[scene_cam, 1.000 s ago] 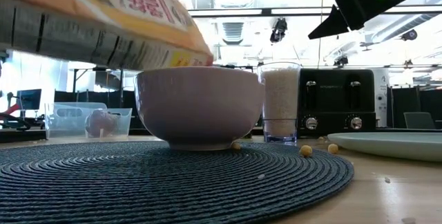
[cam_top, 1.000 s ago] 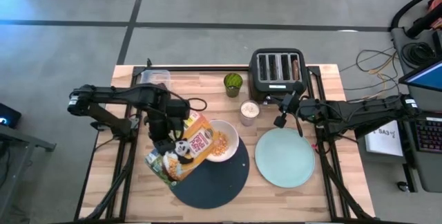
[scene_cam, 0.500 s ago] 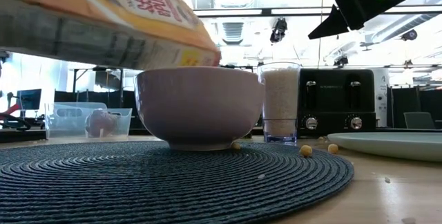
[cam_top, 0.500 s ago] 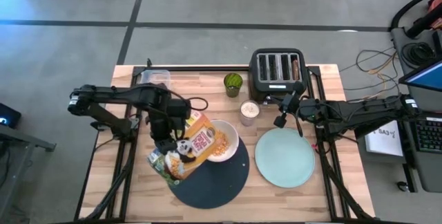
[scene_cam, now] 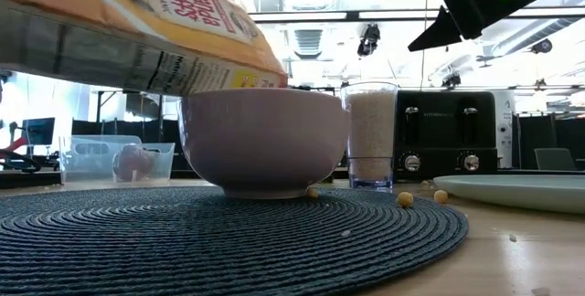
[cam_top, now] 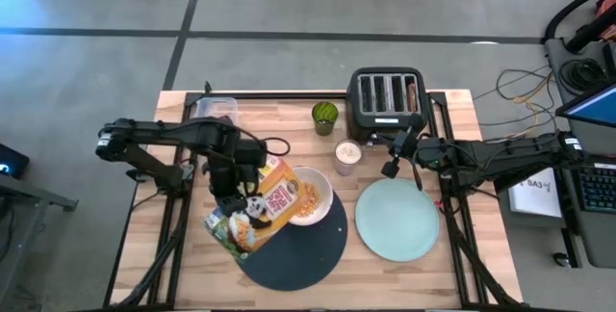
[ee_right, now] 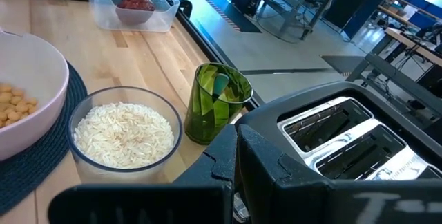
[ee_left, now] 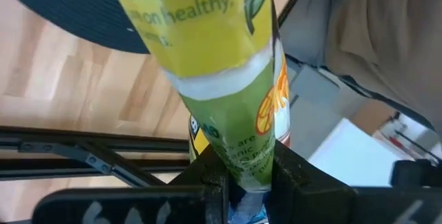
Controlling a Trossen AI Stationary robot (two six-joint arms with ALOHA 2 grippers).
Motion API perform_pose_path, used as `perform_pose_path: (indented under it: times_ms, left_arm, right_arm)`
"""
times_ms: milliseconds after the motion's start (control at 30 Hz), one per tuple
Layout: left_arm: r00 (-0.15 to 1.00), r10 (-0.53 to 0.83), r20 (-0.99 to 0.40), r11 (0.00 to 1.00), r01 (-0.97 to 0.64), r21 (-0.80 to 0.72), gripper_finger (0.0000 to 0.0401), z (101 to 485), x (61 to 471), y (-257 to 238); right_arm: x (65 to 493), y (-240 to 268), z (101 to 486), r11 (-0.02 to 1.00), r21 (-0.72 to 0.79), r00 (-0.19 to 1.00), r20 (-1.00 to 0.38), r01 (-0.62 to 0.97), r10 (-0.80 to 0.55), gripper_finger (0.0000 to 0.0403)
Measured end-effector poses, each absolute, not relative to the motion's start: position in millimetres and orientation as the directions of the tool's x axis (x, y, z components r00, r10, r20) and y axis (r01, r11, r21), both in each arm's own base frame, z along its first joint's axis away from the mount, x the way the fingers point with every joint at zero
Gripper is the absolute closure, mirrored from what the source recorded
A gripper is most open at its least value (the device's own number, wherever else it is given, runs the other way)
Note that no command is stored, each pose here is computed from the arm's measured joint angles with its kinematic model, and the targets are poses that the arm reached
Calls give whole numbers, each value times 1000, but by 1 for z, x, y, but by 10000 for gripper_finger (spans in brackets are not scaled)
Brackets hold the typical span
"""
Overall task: Arrange a breakfast setting
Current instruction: Pour the cereal from the yellow cereal box into the white bowl
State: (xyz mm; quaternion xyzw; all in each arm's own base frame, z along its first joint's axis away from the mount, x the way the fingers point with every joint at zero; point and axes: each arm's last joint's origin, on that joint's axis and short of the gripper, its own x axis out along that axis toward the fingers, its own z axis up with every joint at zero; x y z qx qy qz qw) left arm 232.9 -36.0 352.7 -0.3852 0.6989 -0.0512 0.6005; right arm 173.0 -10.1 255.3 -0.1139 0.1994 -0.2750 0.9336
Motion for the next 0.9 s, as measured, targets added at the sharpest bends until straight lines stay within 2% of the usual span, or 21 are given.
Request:
perform_pose_path:
  times_ms: [167,267,400,533,900]
  left_arm:
    - [45,-591,-805,696,-476,-538,369,355,232,-36]
    - [13,-590,-807,700,-491,-519,369,352,232,-37]
    - [48,-592,-804,693,-480,-539,369,356,232,-37]
    - [14,-580,-814,701,-500,-508,369,353,230,-37]
    - [37,-578,-815,706,-478,-522,370,357,227,-36]
  right_arm:
    - [173,-10,255,823,-324,769,-310,467,-559,394]
    - [173,-10,255,822,-326,769,-310,466,-559,394]
    - [173,-10,255,822,-329,769,-310,464,-558,394]
    - [173,-10,255,822,-329,769,-310,464,-559,394]
    - [173,-10,255,822,-329,769,-310,464,-559,394]
